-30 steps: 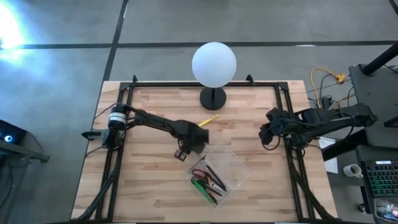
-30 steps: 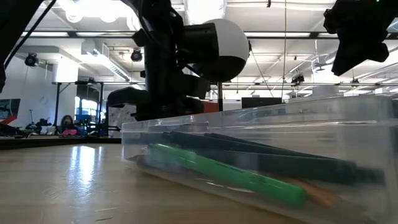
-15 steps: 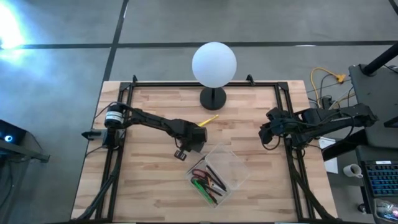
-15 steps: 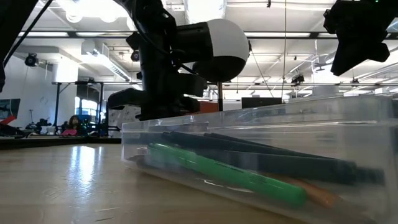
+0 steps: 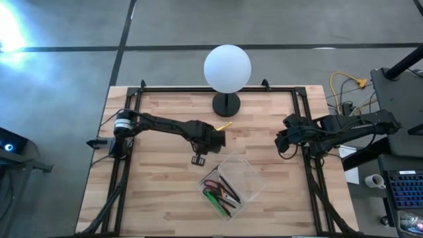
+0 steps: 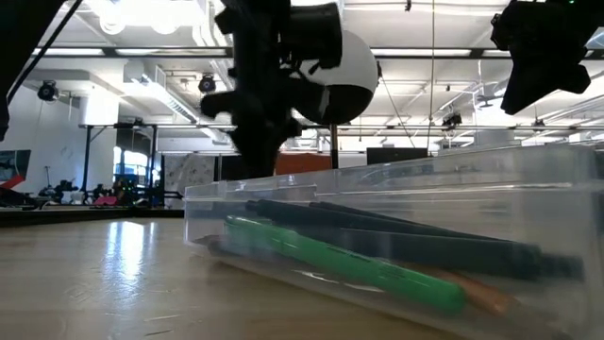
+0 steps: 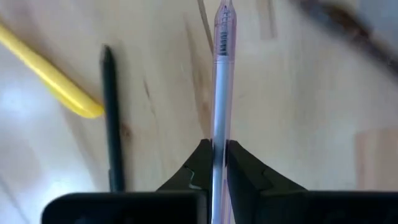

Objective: Pick & place school supplies into a supply box
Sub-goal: Put the purple pen into the supply box, then adjust the supply box

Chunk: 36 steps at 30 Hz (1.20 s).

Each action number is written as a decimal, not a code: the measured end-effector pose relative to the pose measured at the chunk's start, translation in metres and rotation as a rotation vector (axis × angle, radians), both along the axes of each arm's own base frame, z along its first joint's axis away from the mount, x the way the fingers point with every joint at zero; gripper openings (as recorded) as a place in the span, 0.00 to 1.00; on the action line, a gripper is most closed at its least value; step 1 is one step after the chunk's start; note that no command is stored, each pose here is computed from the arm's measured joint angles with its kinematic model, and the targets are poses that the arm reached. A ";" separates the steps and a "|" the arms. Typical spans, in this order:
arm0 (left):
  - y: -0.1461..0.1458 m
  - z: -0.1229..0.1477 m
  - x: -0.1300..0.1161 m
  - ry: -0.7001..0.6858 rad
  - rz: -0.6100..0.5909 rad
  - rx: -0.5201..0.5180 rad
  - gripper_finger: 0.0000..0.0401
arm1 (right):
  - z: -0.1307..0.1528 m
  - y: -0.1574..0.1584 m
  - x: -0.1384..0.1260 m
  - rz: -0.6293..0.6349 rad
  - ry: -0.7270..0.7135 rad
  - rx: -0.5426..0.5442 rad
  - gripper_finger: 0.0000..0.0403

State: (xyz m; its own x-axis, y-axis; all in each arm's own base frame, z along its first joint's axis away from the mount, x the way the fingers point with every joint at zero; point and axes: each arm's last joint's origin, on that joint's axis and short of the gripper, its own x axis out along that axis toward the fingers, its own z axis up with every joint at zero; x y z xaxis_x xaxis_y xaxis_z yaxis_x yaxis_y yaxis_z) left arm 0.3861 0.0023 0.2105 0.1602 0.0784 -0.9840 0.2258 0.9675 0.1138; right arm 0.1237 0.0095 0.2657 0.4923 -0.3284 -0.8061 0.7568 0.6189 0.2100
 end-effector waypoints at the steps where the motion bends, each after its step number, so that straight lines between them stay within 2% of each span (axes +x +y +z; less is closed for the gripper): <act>1: -0.002 0.008 0.002 -0.020 0.007 -0.002 0.02 | 0.000 0.000 0.000 0.002 0.001 -0.002 0.17; 4: -0.013 0.038 0.009 -0.118 -0.022 -0.046 0.02 | 0.000 0.000 0.000 0.005 0.005 -0.005 0.17; 7: -0.036 0.065 0.016 -0.218 -0.092 -0.110 0.02 | -0.001 0.000 -0.001 0.022 0.022 -0.017 0.17; 11: -0.074 0.078 0.025 -0.308 -0.157 -0.176 0.02 | -0.001 0.000 -0.003 0.026 0.041 -0.022 0.17; 14: -0.104 0.070 0.032 -0.327 -0.183 -0.239 0.02 | -0.002 -0.001 -0.003 0.027 0.047 -0.023 0.17; 20: -0.153 0.033 0.036 -0.276 -0.277 -0.252 0.03 | -0.002 -0.001 -0.004 0.030 0.057 -0.018 0.17; 25: -0.159 0.009 0.041 -0.232 -0.276 -0.219 0.08 | -0.002 0.000 -0.004 0.032 0.059 -0.016 0.17; 36: -0.161 -0.002 0.048 -0.245 -0.261 -0.229 0.15 | -0.003 0.000 -0.005 0.042 0.071 0.002 0.17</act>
